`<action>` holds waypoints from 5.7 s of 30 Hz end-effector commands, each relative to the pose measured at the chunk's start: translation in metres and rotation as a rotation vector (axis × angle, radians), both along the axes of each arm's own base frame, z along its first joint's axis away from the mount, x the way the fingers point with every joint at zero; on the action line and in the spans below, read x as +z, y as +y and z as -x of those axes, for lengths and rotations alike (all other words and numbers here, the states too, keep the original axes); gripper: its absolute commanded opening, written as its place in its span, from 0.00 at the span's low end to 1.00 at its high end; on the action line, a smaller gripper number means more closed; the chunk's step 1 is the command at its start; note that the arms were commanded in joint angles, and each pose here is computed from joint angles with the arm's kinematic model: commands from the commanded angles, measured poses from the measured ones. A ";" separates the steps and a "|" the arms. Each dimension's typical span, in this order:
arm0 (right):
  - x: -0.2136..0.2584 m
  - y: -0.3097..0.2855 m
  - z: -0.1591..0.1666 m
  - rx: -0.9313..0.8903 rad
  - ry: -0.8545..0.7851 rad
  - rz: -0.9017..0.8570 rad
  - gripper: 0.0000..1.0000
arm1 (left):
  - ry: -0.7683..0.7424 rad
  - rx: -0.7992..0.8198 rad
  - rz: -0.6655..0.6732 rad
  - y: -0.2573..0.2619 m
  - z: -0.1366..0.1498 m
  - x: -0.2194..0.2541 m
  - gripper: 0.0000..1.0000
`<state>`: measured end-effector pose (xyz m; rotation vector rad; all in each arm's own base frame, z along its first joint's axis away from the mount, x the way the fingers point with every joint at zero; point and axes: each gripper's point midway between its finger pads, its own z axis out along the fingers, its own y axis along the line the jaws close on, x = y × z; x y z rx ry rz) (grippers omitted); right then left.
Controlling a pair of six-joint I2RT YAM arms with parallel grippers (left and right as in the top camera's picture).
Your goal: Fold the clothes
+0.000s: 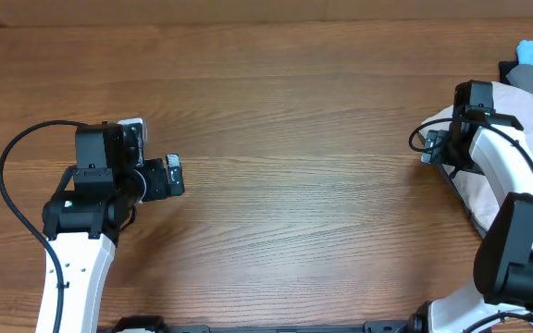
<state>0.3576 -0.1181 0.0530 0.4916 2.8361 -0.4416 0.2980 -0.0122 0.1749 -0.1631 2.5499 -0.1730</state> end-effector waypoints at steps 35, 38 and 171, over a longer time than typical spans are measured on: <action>-0.027 -0.014 0.000 -0.002 0.042 0.064 0.04 | -0.032 -0.011 0.020 -0.002 -0.006 0.010 1.00; -0.018 -0.023 0.001 -0.057 0.040 0.109 0.04 | -0.032 -0.011 0.020 -0.002 -0.006 0.010 1.00; 0.166 0.100 -0.094 -0.019 -0.299 -0.332 1.00 | 0.046 -0.336 0.189 -0.150 -0.108 0.048 0.04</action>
